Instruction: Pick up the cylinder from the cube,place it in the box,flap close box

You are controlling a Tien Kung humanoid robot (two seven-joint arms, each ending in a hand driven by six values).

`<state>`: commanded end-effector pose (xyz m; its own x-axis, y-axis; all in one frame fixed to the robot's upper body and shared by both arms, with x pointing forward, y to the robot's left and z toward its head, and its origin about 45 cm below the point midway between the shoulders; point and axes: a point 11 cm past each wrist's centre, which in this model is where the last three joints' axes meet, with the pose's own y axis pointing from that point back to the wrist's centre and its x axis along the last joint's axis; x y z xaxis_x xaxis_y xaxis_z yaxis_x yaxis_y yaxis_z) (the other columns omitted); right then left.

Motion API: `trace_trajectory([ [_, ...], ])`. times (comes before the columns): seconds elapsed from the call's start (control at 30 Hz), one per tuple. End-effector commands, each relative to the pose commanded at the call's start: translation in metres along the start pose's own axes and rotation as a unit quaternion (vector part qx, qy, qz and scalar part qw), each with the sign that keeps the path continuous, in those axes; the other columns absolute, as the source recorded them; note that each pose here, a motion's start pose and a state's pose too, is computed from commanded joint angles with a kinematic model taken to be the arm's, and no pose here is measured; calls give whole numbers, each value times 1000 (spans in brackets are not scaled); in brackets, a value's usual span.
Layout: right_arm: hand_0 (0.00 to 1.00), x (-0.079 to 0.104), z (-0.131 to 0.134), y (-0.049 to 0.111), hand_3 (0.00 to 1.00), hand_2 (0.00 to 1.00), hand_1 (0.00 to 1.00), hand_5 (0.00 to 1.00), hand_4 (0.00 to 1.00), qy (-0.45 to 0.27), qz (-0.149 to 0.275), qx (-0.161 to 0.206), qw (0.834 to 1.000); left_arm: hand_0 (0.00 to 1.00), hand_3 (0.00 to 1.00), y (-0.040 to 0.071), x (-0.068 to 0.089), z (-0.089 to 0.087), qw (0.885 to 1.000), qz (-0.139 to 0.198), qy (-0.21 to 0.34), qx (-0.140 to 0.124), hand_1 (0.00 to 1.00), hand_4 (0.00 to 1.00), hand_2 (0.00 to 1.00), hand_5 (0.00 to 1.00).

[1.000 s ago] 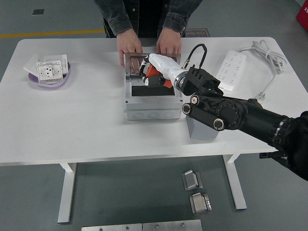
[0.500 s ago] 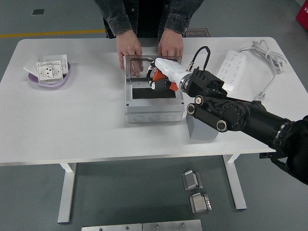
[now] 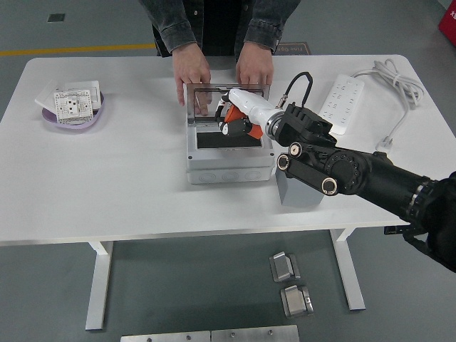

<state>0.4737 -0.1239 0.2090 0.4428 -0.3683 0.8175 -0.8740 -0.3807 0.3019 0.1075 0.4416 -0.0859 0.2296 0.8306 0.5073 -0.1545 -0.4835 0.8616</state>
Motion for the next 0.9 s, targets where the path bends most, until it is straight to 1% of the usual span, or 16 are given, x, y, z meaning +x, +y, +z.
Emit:
trace_trajectory([
  [0.17,160,-4,1,0,423,310,232,73,107,-1,-13,4,1000,622,684,0,0,3,1000,0,0,-4,628,715,598,268],
  [0.2,313,-4,1,0,654,498,347,228,155,0,-14,5,1000,622,684,0,0,4,1000,0,1,-4,628,714,598,268],
  [0.37,313,-4,1,0,654,498,347,228,155,6,-18,9,1000,622,684,1,0,5,1000,-1,0,-6,628,714,598,268],
  [0.4,483,-4,1,0,760,599,521,216,435,9,-19,10,1000,622,684,1,0,5,1000,-1,0,-6,628,714,599,267],
  [0.57,483,-4,2,0,760,599,521,216,435,23,-23,17,999,622,684,1,-1,6,1000,-2,-1,-6,628,714,599,267],
  [0.6,617,-4,2,0,862,661,585,232,655,26,-24,18,999,622,684,1,-1,6,1000,-1,-1,-6,628,713,599,264],
  [0.77,617,-2,5,0,862,661,585,232,655,38,-23,21,999,622,684,1,-1,7,1000,-2,-1,-8,628,713,599,264],
  [0.8,668,-1,6,0,880,673,605,257,774,40,-23,20,999,621,684,1,-1,7,1000,-2,-1,-8,628,713,600,264],
  [0.9,668,1,9,1,880,673,605,257,774,42,-22,19,999,621,684,1,-2,8,1000,-3,-2,-9,628,713,600,264],
])
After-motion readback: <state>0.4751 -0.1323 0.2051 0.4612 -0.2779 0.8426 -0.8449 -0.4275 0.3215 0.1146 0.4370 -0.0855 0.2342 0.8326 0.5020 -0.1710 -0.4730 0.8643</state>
